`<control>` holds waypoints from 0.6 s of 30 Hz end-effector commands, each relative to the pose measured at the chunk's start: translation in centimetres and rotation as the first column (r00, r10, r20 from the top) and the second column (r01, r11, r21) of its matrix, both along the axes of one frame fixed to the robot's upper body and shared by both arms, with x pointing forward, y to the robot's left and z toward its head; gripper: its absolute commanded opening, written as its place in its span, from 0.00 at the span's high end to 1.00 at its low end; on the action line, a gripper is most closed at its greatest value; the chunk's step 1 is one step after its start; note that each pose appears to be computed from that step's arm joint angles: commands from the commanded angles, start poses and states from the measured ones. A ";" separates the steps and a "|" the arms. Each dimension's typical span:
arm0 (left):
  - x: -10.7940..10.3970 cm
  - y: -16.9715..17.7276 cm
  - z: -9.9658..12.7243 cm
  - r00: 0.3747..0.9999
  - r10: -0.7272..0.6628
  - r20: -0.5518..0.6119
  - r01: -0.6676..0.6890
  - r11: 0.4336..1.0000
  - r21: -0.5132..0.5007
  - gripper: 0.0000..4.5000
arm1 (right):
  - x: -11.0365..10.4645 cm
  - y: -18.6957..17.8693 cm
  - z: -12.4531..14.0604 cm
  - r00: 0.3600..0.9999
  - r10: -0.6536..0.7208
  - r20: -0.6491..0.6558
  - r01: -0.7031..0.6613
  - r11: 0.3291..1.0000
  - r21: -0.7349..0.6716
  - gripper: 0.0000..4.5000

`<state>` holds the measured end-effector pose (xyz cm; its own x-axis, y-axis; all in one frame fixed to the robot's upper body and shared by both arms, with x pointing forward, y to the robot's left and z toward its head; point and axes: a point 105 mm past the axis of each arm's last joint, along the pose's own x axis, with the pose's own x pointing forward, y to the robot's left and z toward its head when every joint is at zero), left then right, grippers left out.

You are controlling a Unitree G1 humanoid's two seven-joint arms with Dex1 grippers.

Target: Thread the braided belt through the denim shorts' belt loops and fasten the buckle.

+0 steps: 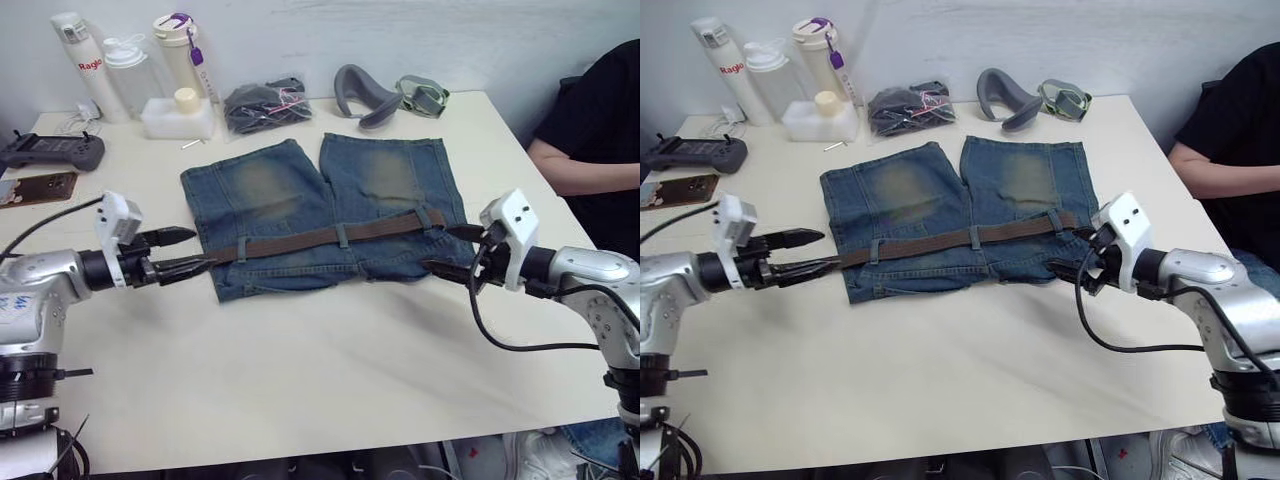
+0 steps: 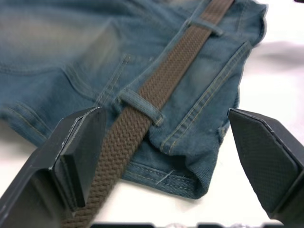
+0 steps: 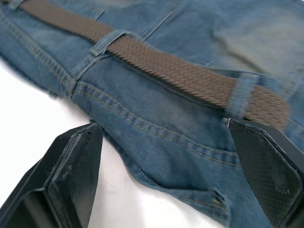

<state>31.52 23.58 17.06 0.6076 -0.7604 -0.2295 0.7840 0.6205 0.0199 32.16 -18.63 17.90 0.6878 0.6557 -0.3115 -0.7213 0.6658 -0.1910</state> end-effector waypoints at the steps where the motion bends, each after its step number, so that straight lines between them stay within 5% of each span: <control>1: 0.7 -2.0 0.2 0.999 0.043 0.025 -0.043 0.999 -0.017 0.01 | 0.7 0.5 1.0 0.999 0.007 0.035 -0.008 1.000 0.022 0.00; 9: 5.5 -3.3 0.6 0.976 0.212 -0.046 -0.216 0.968 -0.125 0.01 | 5.3 -3.8 1.7 0.971 -0.218 0.102 0.221 0.975 -0.021 0.00; 18: 8.5 -4.7 -0.4 0.970 0.216 -0.109 -0.223 0.973 -0.052 0.01 | 10.3 -5.0 1.3 0.957 -0.286 0.053 0.286 0.958 0.012 0.00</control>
